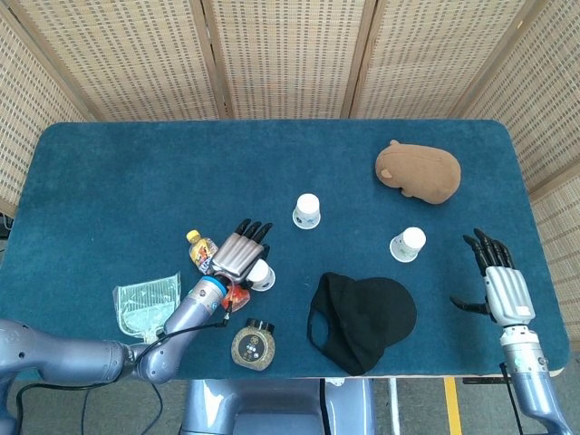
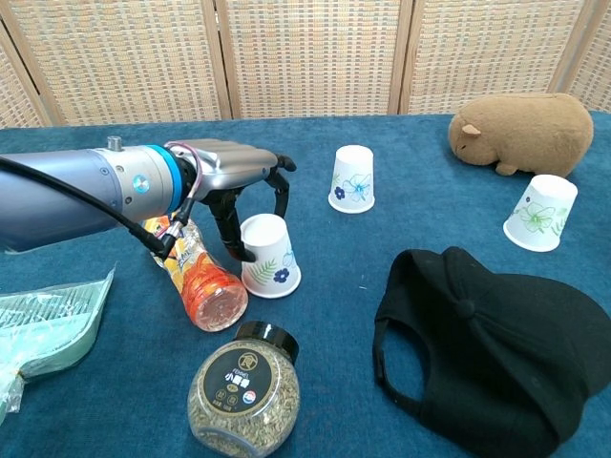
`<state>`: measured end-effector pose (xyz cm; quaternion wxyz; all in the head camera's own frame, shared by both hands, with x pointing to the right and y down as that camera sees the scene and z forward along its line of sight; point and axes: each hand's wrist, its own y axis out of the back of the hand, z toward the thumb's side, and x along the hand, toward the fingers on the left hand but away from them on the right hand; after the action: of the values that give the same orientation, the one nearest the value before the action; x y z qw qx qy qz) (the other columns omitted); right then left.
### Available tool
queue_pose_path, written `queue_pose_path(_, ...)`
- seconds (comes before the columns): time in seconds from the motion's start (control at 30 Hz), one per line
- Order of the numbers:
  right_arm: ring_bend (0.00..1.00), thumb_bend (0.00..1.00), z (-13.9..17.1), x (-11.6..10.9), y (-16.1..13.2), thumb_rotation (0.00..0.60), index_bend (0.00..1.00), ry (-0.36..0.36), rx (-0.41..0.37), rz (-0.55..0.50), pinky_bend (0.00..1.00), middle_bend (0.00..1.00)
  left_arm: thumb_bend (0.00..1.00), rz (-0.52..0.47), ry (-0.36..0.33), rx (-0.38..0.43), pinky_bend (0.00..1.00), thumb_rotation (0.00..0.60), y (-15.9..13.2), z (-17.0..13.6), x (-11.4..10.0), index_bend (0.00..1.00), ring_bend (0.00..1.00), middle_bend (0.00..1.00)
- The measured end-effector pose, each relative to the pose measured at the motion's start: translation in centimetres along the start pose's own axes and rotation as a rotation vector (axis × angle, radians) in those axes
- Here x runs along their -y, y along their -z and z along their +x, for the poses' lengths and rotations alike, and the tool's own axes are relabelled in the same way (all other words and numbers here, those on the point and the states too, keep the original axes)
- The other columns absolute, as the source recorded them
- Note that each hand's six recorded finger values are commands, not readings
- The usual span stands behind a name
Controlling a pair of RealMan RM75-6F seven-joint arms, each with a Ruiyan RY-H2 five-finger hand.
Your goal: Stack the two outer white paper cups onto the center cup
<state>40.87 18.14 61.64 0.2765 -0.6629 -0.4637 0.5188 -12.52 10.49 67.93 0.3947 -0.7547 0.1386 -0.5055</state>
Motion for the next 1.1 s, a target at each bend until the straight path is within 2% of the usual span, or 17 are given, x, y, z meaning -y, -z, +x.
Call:
queue_pose_path(0.17, 0.0, 0.12, -0.1, 0.0, 0.2, 0.6, 0.12, 0.0, 0.008, -0.004, 0.0, 0.0, 0.23, -0.017, -0.028, -0.003, 0.02, 0.6, 0.3, 0.2, -1.2, 0.46, 0.0, 0.0)
queue_pose_path(0.37, 0.0, 0.12, -0.3, -0.3, 0.8, 0.6, 0.12, 0.003, 0.029, -0.01, 0.0, 0.0, 0.23, -0.031, -0.093, -0.002, 0.02, 0.6, 0.5, 0.7, -4.0, 0.45, 0.0, 0.0)
queue_pose_path(0.6, 0.0, 0.12, -0.5, -0.8, 1.7, 0.6, 0.12, 0.017, 0.058, -0.024, 0.0, 0.0, 0.23, -0.076, -0.173, -0.014, 0.02, 0.6, 0.5, 2.7, -7.1, 0.45, 0.0, 0.0)
queue_pose_path(0.8, 0.0, 0.12, -0.7, -0.7, 2.3, 0.6, 0.12, 0.01, 0.078, -0.033, 0.0, 0.0, 0.23, -0.117, -0.23, -0.027, 0.02, 0.6, 0.5, 4.6, -8.6, 0.45, 0.0, 0.0)
queue_pose_path(1.1, 0.0, 0.12, -0.8, -0.2, 2.4, 0.6, 0.12, -0.012, 0.081, -0.037, 0.0, 0.0, 0.23, -0.135, -0.28, -0.041, 0.02, 0.6, -0.3, 7.6, -9.8, 0.45, 0.0, 0.0)
